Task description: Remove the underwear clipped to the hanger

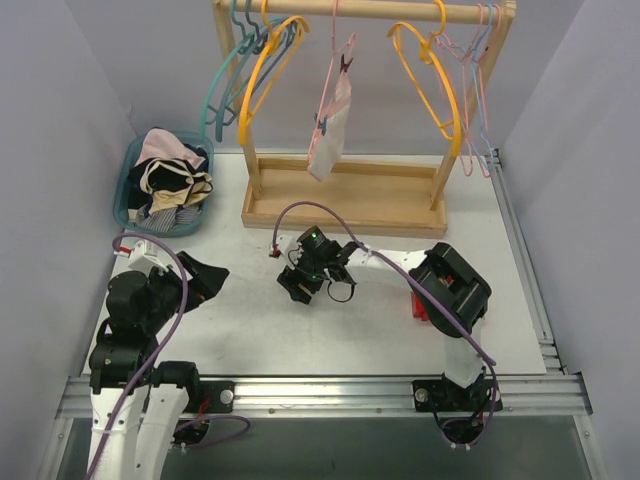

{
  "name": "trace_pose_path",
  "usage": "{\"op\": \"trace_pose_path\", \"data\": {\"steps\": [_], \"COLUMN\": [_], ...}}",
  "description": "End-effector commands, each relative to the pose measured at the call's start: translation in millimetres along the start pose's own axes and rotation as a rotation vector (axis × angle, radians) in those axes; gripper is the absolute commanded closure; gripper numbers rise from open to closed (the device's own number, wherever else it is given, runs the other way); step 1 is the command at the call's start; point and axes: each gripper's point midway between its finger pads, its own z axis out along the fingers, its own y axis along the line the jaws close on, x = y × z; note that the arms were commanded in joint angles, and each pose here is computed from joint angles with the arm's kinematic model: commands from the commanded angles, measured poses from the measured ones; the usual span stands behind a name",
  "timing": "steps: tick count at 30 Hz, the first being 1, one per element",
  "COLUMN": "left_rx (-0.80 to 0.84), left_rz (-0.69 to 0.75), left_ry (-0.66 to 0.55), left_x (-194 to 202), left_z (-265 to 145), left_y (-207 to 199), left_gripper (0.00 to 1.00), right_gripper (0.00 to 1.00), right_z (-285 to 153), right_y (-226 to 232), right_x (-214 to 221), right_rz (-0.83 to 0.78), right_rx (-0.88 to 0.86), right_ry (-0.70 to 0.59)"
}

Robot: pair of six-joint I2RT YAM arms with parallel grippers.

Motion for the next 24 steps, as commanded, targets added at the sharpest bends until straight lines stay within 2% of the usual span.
{"op": "trace_pose_path", "data": {"steps": [1,2,5,7,10,11,13,15,16,18,19,22,23,24], "left_rx": [0.019,0.017,0.019,0.018,0.019,0.016,0.016,0.019,0.018,0.02,0.022,0.029,0.029,0.031], "left_rz": [0.018,0.015,0.013,0.015,0.019,0.018,0.016,0.016,0.014,0.013,0.01,0.001,0.0,-0.003], "left_ry": [-0.038,-0.034,-0.032,-0.035,-0.04,-0.035,-0.035,-0.036,-0.035,-0.036,-0.033,-0.024,-0.02,-0.017], "left_x": [-8,-7,-7,-7,-8,-7,-7,-8,-7,-7,-7,-6,-6,-5], "left_z": [-4,-3,-3,-4,-6,-5,-5,-5,-5,-3,-2,2,4,5], "left_y": [-5,-4,-5,-5,-6,-5,-5,-6,-5,-5,-5,-6,-6,-6], "left_gripper": [0.06,0.06,0.06,0.06,0.06,0.06,0.06,0.06,0.06,0.06,0.06,0.06,0.06,0.06], "right_gripper": [0.41,0.49,0.65,0.68,0.8,0.89,1.0,1.0,1.0,1.0,1.0,1.0,1.0,1.0], "right_z": [-9,-10,-11,-12,-19,-27,-39,-64,-85,-105,-129,-170,-182,-193], "right_y": [0,-1,-2,-4,-9,-10,-18,-22,-29,-29,-36,-37,-44,-48], "right_x": [12,10,6,5,0,-6,-6,-21,-20,-21,-19,-12,16,28], "right_rz": [0.054,0.057,0.078,0.1,0.144,0.15,0.212,0.26,0.334,0.388,0.427,0.616,0.762,0.828], "right_rx": [0.047,0.056,0.069,0.082,0.126,0.144,0.225,0.301,0.396,0.467,0.567,0.689,0.805,0.869], "right_ry": [0.045,0.039,0.034,0.031,0.016,-0.006,-0.022,-0.1,-0.147,-0.202,-0.252,-0.374,-0.369,-0.376]}}
